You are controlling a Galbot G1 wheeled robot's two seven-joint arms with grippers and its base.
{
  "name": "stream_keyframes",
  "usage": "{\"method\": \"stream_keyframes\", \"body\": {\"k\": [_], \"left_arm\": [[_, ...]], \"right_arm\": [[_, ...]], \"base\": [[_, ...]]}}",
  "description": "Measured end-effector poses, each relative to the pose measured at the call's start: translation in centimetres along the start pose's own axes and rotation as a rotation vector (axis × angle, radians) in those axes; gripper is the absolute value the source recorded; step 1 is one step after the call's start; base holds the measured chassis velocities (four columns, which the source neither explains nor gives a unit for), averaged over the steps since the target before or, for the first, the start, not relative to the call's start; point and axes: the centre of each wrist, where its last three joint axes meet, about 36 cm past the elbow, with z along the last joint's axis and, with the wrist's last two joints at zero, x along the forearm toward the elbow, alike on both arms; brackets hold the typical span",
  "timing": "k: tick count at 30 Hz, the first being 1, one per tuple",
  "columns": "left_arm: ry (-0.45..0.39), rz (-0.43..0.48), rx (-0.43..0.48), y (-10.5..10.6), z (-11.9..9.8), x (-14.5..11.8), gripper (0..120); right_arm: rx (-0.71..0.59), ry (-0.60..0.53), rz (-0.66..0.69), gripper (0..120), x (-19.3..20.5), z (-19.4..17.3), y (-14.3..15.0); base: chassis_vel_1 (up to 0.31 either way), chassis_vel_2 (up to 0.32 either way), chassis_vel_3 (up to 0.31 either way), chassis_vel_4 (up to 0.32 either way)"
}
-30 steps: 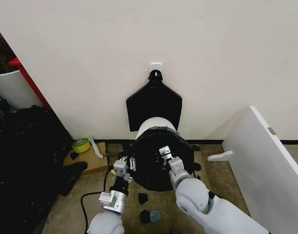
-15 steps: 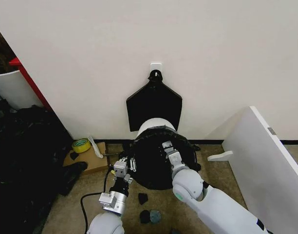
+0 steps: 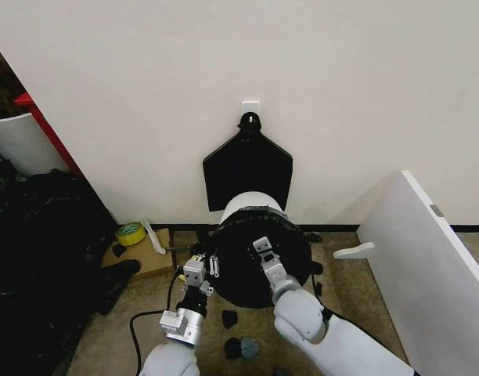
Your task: Place the garbage bag over the trash bin.
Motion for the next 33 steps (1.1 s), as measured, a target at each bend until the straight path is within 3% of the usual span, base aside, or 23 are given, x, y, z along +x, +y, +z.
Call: {"method": "stream_keyframes", "body": {"k": [7,14,17,22,26,27,30,33], "left_arm": [[-0.006,-0.001,0.008,-0.1,-0.3,0.0,0],[0.011,-0.029,0.051,0.0,-0.8,-0.5,0],[0.084,-0.090,0.102,0.7,-1.6,-1.5,0],[0.155,-0.136,0.182,0.8,-2.8,-2.4,0],[0.254,-0.187,0.318,0.6,-4.8,-3.4,0],[0.254,-0.187,0.318,0.6,-4.8,-3.4,0],[0.364,-0.227,0.442,0.9,-6.5,-4.4,0],[0.408,-0.269,0.492,2.1,-7.1,-5.0,0]], "right_arm": [[0.008,0.026,0.026,0,0.5,-0.2,0.0],[-0.067,-0.154,-0.088,0,3.0,0.6,-0.1],[-0.073,-0.434,-0.279,18,5.0,2.6,-2.0],[-0.057,-0.606,-0.409,34,6.5,3.6,-3.4],[-0.036,-0.803,-0.533,51,7.5,3.8,-4.7],[-0.036,-0.803,-0.533,51,7.5,3.8,-4.7],[-0.046,-0.925,-0.536,66,8.3,3.8,-5.1],[-0.073,-0.936,-0.451,74,9.0,3.6,-4.7]], "base": [[0.000,0.000,0.000,0.000],[0.000,0.000,0.000,0.000],[0.000,0.000,0.000,0.000],[0.000,0.000,0.000,0.000],[0.000,0.000,0.000,0.000],[0.000,0.000,0.000,0.000],[0.000,0.000,0.000,0.000],[0.000,0.000,0.000,0.000]]}}
